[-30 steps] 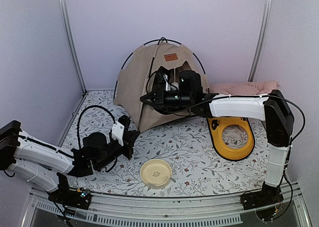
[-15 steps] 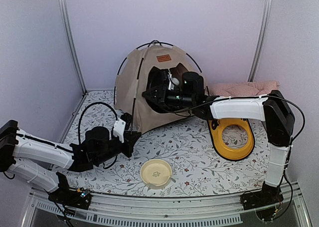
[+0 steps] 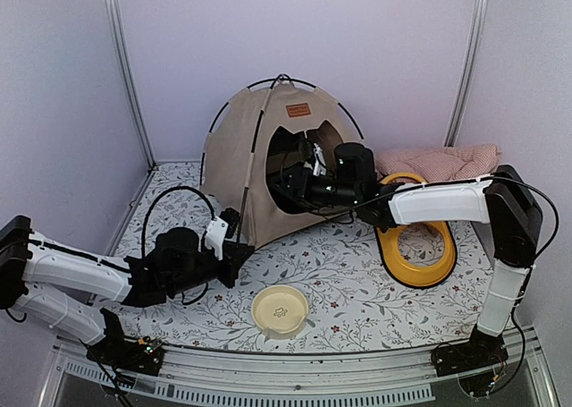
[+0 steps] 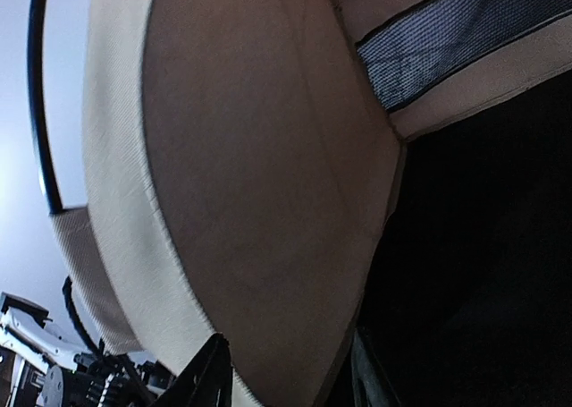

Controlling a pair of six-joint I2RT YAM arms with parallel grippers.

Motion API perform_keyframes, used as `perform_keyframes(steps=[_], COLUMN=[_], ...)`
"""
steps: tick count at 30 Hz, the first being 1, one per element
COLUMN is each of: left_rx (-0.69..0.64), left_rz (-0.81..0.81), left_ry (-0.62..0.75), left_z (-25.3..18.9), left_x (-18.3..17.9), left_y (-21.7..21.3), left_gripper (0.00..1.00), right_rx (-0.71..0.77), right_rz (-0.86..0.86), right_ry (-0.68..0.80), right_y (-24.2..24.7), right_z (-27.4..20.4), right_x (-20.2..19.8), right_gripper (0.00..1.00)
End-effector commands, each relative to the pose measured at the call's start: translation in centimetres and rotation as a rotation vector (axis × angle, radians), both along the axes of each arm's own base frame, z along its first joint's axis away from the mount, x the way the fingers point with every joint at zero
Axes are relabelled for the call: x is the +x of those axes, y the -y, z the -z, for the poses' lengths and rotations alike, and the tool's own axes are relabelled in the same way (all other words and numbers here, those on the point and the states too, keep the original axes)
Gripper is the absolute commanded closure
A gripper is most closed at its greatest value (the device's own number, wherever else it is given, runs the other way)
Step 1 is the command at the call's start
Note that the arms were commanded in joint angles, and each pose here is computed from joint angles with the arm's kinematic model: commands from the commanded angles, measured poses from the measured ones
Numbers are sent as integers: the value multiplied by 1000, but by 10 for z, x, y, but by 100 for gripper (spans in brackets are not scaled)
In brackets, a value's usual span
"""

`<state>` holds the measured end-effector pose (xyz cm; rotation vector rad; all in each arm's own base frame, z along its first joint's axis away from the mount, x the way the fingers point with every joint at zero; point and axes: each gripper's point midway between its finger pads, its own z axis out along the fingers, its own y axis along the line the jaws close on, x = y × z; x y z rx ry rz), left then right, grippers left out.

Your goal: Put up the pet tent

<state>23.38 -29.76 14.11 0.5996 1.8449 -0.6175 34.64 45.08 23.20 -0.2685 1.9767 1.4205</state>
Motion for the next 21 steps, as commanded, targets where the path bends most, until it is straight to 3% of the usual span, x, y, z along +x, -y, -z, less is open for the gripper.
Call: perform_keyframes(steps=[1,8,14,18,21], left_rx=[2,-6,-11,-17,-20], left_rz=[20,23,24,19,19], left_ry=[-54,-55,-49,-47,-45], left_z=[8,8,5,3,1], left_x=[-3,-1,0,2,3], left_y=[-1,0,1,-1,-1], left_gripper=[100,100,100,100,100], right_rx=[-13,-62,-66,-114,-153], right_rz=[-93,-194,-238,-162,-80], right_ry=[48,20,5,-15,-13], right_y=[-11,-37,-54,-36,-18], right_z=[-16,10,14,23,23], right_x=[-46,-94,-105,-102,-96], right_gripper=[50,49,57,58,50])
